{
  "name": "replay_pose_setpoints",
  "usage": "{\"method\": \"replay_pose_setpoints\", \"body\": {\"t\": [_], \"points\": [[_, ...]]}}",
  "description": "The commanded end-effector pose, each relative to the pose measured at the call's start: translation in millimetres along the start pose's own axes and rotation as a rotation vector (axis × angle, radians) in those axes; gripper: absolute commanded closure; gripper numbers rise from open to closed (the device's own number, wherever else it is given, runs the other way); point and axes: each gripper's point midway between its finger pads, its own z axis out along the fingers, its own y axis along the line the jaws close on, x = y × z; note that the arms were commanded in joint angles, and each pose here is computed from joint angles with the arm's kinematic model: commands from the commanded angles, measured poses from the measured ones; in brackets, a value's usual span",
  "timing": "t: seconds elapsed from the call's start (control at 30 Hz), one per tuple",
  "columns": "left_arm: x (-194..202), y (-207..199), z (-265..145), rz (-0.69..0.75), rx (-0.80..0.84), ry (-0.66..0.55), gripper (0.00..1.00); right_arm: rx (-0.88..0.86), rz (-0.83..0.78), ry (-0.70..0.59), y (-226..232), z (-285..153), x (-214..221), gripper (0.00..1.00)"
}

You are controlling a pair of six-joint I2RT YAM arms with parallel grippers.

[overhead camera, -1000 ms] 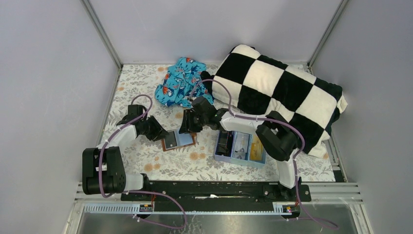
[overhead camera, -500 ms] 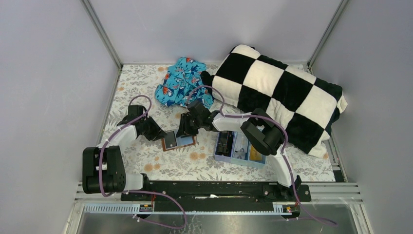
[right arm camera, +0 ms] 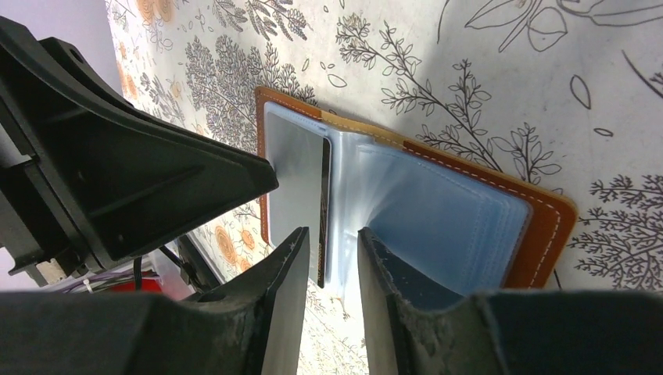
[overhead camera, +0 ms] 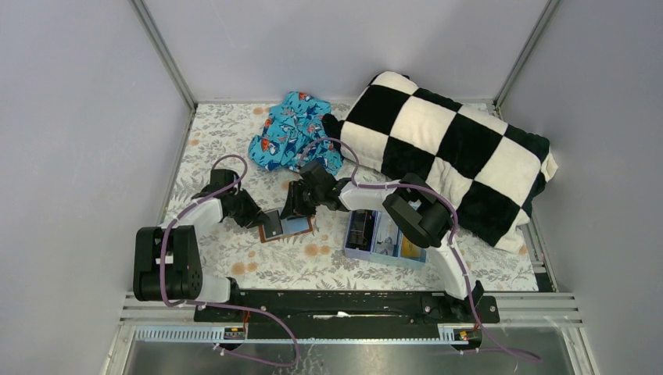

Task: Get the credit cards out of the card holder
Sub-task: Remove the credit card from the card holder.

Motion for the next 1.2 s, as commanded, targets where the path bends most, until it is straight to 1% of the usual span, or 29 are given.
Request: {"method": "replay_pose_setpoints", "body": {"t": [0.0, 0.1, 0.23, 0.4, 0.53, 1.03, 1.17], "points": [[-7.7, -4.0, 2.9, 0.010, 0.002, -0.026, 0.76, -0.009, 0.003, 0.013, 1.1, 7.3, 3.7, 0.64], [-12.8, -2.9, -3.8, 0.010, -0.016, -0.071, 0.77, -0.009, 0.002, 0.013, 0.9, 6.8, 3.9, 0.64], [-22.1, -0.5, -16.5, 0.015, -0.046, -0.143, 0.76, -0.007, -0.001, 0.014, 0.0, 6.5, 4.7, 0.64], [-18.3, 1.4, -11.5, 0.011, -0.052, -0.112, 0.75, -0.008, -0.001, 0.015, 0.5, 6.9, 4.4, 0.64], [-13.0, -3.7, -7.3, 0.015, -0.015, -0.086, 0.75, -0.010, -0.003, 0.012, 1.4, 6.4, 3.2, 0.64], [-1.5, -0.7, 6.0, 0.022, -0.030, -0.029, 0.75, -0.009, -0.003, 0.008, 1.9, 6.8, 1.9, 0.64], [-4.6, 0.5, 2.7, 0.023, -0.041, -0.052, 0.74, -0.009, -0.003, 0.008, 1.9, 7.2, 2.2, 0.64]]}}
